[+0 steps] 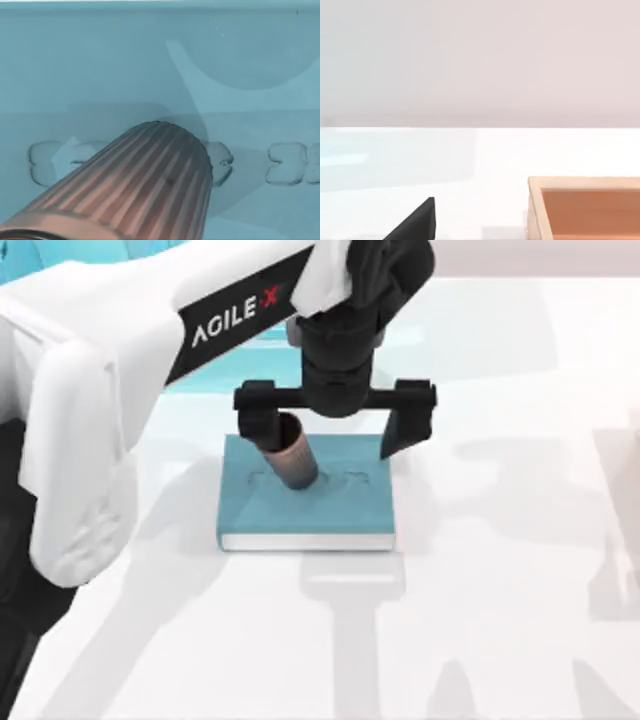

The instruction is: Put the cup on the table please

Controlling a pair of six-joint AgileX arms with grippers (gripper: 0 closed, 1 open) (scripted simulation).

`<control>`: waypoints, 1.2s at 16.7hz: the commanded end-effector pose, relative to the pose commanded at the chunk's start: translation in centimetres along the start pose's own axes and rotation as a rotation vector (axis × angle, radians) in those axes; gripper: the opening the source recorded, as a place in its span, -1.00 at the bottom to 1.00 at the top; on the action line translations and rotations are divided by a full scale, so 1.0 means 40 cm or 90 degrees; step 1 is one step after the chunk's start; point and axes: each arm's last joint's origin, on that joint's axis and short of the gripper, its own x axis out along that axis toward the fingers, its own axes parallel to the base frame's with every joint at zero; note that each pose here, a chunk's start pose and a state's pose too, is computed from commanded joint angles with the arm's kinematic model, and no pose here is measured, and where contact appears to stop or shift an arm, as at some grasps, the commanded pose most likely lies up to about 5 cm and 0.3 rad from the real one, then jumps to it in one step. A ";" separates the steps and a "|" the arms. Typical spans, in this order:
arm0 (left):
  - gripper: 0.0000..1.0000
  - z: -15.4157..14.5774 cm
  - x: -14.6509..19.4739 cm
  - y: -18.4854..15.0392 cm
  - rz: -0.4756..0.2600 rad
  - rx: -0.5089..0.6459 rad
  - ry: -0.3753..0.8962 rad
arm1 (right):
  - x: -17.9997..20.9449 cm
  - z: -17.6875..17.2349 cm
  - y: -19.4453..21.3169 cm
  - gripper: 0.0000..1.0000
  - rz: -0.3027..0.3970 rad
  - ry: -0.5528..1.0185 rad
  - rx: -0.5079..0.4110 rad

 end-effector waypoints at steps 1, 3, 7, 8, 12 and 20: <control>1.00 0.000 0.000 0.000 0.000 0.000 0.000 | 0.000 0.000 0.000 1.00 0.000 0.000 0.000; 1.00 0.000 0.000 0.000 0.000 0.000 0.000 | 0.000 0.000 0.000 1.00 0.000 0.000 0.000; 0.55 0.000 0.000 0.000 0.000 0.000 0.000 | 0.000 0.000 0.000 1.00 0.000 0.000 0.000; 0.40 0.000 0.000 0.000 0.000 0.000 0.000 | 0.000 0.000 0.000 1.00 0.000 0.000 0.000; -0.21 0.000 0.000 0.000 0.000 0.000 0.000 | 0.000 0.000 0.000 1.00 0.000 0.000 0.000; -1.00 0.000 0.000 0.000 0.000 0.000 0.000 | 0.000 0.000 0.000 1.00 0.000 0.000 0.000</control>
